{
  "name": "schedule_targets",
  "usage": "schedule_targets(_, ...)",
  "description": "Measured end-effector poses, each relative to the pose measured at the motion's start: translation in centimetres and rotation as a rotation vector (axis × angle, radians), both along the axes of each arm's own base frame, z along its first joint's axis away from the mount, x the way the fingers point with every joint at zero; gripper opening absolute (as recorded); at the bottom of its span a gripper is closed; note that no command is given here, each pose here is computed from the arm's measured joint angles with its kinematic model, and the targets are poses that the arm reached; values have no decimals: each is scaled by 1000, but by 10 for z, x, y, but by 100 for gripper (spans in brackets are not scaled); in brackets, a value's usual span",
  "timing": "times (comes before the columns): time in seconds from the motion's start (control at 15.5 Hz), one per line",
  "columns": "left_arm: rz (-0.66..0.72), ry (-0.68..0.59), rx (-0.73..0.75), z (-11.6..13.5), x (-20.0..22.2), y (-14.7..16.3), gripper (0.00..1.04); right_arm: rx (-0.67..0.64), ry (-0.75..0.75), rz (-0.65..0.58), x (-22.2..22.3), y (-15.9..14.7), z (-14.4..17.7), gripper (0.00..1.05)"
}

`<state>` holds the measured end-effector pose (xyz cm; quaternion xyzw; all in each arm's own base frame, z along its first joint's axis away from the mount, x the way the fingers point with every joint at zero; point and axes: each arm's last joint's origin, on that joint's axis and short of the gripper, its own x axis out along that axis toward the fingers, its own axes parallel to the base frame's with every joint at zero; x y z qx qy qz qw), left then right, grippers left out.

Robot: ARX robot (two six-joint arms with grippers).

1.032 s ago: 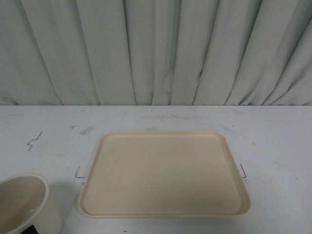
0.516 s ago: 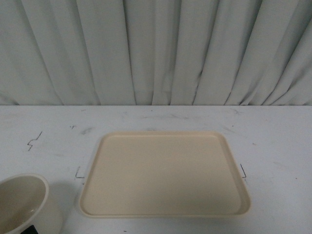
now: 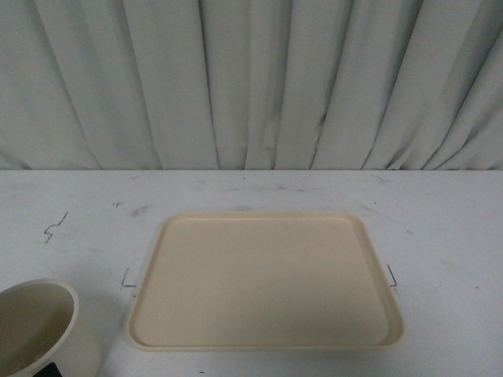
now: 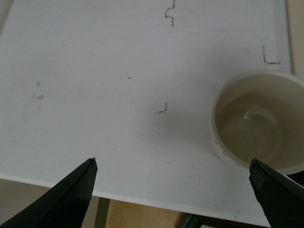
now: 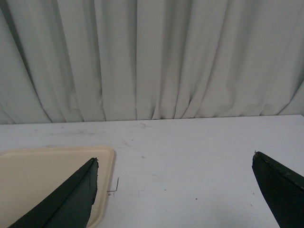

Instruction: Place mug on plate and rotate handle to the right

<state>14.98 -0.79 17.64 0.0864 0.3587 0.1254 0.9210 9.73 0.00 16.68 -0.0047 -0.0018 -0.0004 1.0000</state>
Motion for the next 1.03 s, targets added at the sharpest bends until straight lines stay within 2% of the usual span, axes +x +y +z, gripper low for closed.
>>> schedule_targets(0.32, -25, 202, -123, -22, 58, 6, 98, 0, 1, 0, 0, 0, 0, 98)
schedule_targets(0.77, 53, 343, -141, -60, 103, 25, 98, 0, 1, 0, 0, 0, 0, 98)
schedule_targets(0.84, 57, 364, -144, -65, 103, 25, 91, 0, 0, 0, 0, 0, 0, 98)
schedule_targets(1.03, 59, 380, -176, -68, 107, 24, 59, 0, 0, 0, 0, 0, 0, 98)
